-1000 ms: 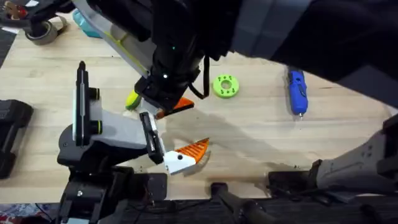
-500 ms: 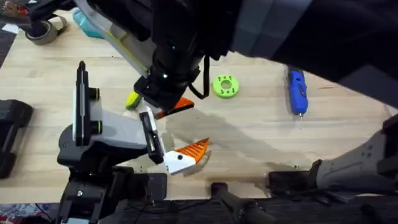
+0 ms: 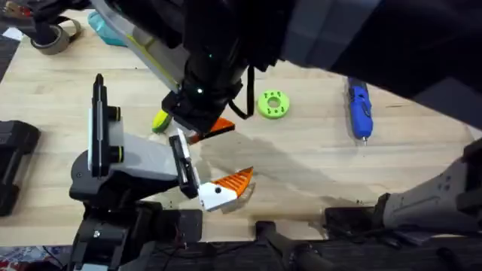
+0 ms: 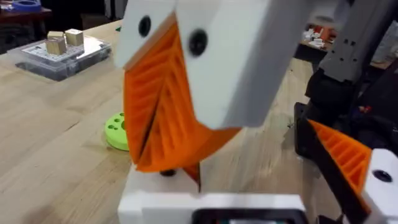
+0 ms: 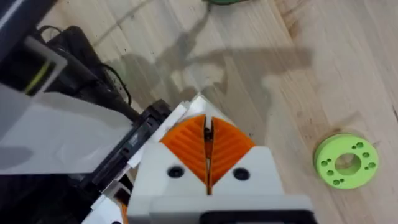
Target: Pick up the gripper from the table and insert it into the empty holder that is missing its gripper. Then pick up a screw, insert it into the mounting hole, and use the screwdriver to tighten it. Finally, clean up the table by picking up the vegetable and placing it into the bucket.
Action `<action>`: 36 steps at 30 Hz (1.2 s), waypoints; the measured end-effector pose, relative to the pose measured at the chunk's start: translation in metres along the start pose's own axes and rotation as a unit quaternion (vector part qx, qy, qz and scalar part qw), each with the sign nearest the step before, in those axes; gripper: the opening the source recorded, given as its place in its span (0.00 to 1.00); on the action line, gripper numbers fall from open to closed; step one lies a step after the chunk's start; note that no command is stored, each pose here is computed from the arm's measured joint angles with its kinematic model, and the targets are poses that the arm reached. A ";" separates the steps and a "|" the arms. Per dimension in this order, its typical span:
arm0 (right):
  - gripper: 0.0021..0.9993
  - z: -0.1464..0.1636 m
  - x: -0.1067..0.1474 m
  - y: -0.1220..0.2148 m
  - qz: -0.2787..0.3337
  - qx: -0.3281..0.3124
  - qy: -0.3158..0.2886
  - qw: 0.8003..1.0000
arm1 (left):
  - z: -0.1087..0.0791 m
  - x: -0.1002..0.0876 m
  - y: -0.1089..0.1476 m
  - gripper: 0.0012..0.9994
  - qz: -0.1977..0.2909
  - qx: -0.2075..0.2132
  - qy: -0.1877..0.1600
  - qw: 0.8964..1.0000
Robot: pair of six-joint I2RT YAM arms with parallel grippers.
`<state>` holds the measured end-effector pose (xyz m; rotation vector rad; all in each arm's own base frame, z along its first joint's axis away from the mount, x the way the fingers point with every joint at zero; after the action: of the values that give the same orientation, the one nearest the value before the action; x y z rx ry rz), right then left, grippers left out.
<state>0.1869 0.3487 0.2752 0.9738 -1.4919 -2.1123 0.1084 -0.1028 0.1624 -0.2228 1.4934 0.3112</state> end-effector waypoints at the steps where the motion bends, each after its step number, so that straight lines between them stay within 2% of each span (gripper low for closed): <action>1: 0.00 0.000 0.000 0.000 0.000 0.000 0.000 1.000 | 0.000 0.000 0.000 0.99 0.000 0.000 0.000 1.000; 21: 0.00 0.000 0.000 0.001 0.001 0.000 0.000 1.000 | 0.000 0.000 0.000 0.99 0.000 0.000 0.000 1.000; 36: 0.00 0.002 -0.002 0.013 -0.015 -0.004 0.002 1.000 | 0.000 0.000 0.000 0.99 0.000 0.000 0.000 1.000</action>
<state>0.1859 0.3469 0.2887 1.0028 -1.4736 -2.1356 0.1084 -0.1028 0.1624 -0.2228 1.4935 0.3112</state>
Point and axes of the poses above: each hand's point on the last joint's axis, 136 mm out from that joint toward the fingers, its own y axis back along the fingers, its own z axis along the line the jaws close on, x = y × z, the point moved 7 cm from there along y, back along the fingers, and after that the axes turned 14 degrees about -y, right-handed, at the moved point
